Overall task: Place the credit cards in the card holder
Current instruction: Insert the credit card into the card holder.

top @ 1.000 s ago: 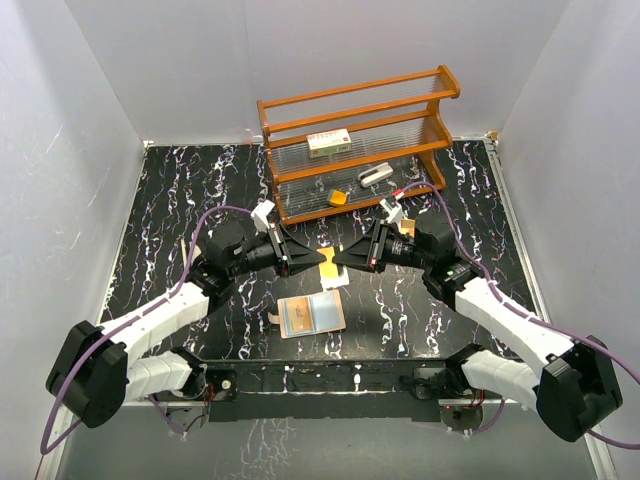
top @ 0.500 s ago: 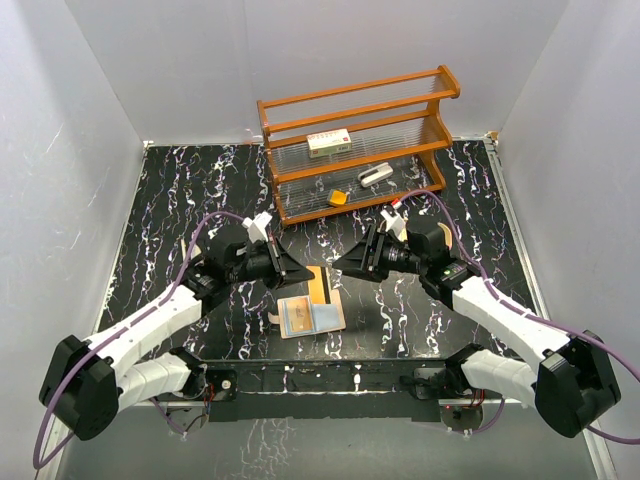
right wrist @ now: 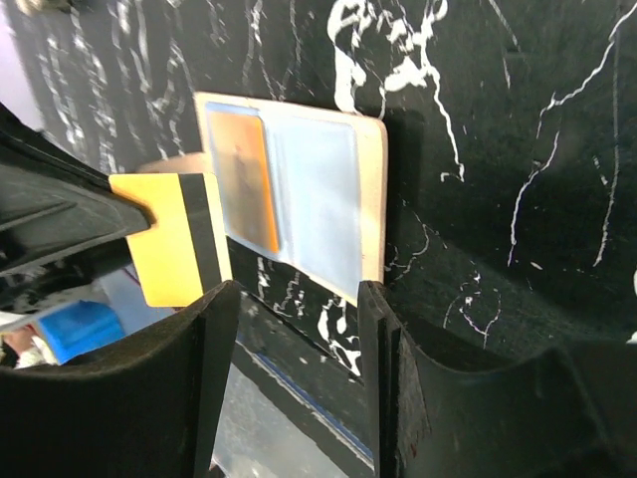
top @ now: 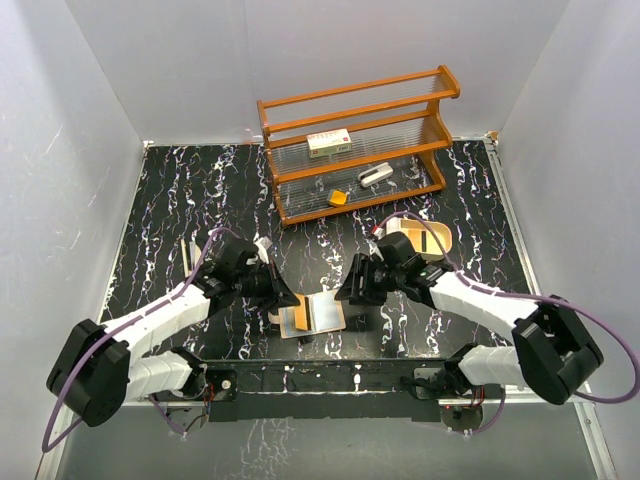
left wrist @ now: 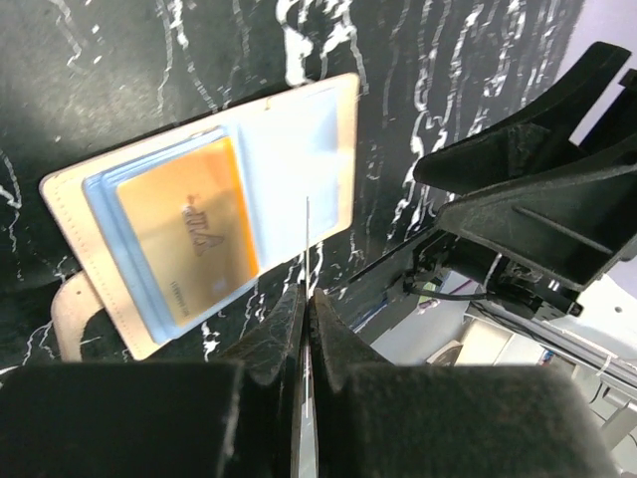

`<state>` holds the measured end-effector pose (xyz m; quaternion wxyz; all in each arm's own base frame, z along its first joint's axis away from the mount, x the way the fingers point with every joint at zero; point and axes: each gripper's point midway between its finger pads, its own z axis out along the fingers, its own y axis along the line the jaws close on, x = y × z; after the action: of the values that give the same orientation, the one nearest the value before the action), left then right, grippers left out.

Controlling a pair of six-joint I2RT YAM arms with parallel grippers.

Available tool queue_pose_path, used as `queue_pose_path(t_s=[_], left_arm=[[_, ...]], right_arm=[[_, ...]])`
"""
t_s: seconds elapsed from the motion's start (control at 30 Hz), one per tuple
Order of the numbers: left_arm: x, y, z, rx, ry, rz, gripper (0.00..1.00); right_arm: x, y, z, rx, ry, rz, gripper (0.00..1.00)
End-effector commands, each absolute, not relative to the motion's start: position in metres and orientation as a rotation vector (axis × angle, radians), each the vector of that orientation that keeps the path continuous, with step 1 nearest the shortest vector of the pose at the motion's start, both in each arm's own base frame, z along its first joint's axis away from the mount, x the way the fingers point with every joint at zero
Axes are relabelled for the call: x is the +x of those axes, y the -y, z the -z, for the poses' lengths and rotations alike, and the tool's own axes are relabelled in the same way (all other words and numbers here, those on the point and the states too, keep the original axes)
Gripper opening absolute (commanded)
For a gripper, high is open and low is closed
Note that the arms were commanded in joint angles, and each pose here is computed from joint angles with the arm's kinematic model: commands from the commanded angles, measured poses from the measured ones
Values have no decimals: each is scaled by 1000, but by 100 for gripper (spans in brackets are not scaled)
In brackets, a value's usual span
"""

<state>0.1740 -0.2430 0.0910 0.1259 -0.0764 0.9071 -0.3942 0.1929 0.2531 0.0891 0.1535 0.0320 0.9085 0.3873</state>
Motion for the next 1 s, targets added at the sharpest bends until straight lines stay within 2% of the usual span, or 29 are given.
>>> queue_pose_path(t_s=[0.0, 0.27, 0.57, 0.73, 0.97], left_arm=[[167, 243, -82, -245, -2681, 1175, 0], [169, 245, -71, -245, -2698, 1177, 0], [176, 244, -65, -316, -2720, 1174, 0], [176, 245, -63, -316, -2735, 1166, 0], [175, 239, -57, -331, -2758, 1114, 0]], right_arm=[[191, -261, -78, -35, -2613, -1025, 47], [201, -278, -73, -172, -2653, -909, 38], [218, -277, -61, -192, -2684, -761, 33], [209, -277, -43, -204, -2730, -765, 32], [197, -266, -19, -200, -2795, -662, 22]])
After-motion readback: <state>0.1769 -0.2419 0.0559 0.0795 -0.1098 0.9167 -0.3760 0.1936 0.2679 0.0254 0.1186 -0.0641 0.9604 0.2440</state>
